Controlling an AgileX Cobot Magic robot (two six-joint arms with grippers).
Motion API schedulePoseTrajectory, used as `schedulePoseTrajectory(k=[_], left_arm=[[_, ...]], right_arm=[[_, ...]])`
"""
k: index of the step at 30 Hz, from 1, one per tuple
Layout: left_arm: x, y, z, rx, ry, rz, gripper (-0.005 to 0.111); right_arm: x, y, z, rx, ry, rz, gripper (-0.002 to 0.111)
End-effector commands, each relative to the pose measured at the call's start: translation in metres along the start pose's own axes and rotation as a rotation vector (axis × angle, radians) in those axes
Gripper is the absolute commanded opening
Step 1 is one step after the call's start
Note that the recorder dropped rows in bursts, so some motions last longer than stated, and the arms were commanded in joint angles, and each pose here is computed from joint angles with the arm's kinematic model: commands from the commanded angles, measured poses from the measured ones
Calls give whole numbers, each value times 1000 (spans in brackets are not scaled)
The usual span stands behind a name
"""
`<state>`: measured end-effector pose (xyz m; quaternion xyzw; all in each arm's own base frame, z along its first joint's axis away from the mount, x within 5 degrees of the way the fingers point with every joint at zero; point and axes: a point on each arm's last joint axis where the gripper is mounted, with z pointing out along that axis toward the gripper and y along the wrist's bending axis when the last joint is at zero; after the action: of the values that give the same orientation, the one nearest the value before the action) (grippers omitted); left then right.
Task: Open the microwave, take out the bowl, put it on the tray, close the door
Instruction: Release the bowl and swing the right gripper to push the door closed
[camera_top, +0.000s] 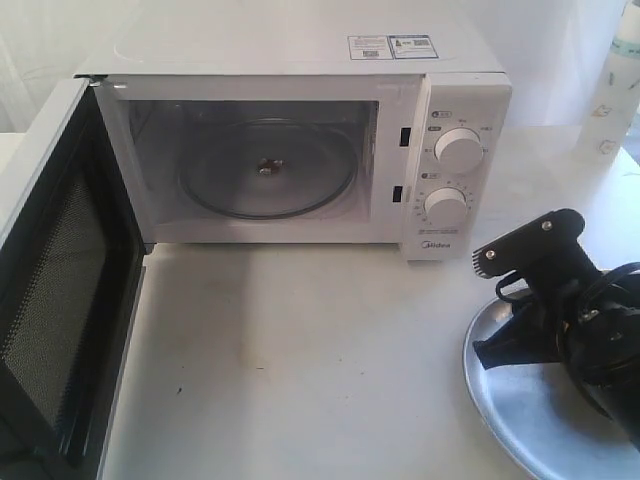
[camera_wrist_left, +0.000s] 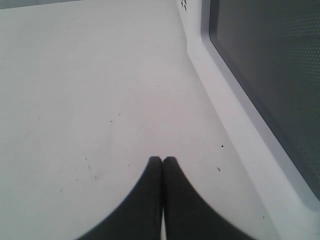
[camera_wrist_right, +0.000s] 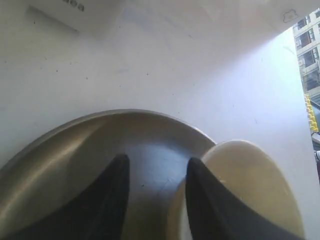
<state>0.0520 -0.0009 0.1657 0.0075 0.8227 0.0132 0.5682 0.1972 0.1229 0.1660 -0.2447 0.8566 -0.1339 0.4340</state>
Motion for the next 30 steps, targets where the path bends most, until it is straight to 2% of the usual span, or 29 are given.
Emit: schedulePoseTrajectory(k=[1, 5, 7, 10, 13, 16, 19, 23, 27, 30], left_arm=[[-1, -1, 0, 10, -3, -10, 0], [-1, -1, 0, 10, -3, -10, 0], [-1, -1, 0, 10, -3, -10, 0], [-1, -1, 0, 10, -3, -10, 0], [-1, -1, 0, 10, -3, -10, 0], [-1, -1, 0, 10, -3, -10, 0], [-1, -1, 0, 10, -3, -10, 0], [-1, -1, 0, 10, -3, -10, 0], [-1, -1, 0, 10, -3, -10, 0], [-1, -1, 0, 10, -3, -10, 0]], right_arm=[[-20, -1, -1, -7, -56, 46, 37], [-49, 9, -4, -136, -113, 76, 33], [-70, 18, -9, -265, -158, 70, 24], [-114, 36, -28, -519, -291, -31, 2], [-161, 56, -56, -679, -443, -72, 0], [-203, 89, -84, -744, -579, -117, 0], [-235, 135, -116, -814, -739, -264, 0], [-253, 197, -141, -848, -911, -474, 0], [-263, 241, -161, -900, -981, -485, 0], [-260, 262, -157, -929, -957, -466, 0]])
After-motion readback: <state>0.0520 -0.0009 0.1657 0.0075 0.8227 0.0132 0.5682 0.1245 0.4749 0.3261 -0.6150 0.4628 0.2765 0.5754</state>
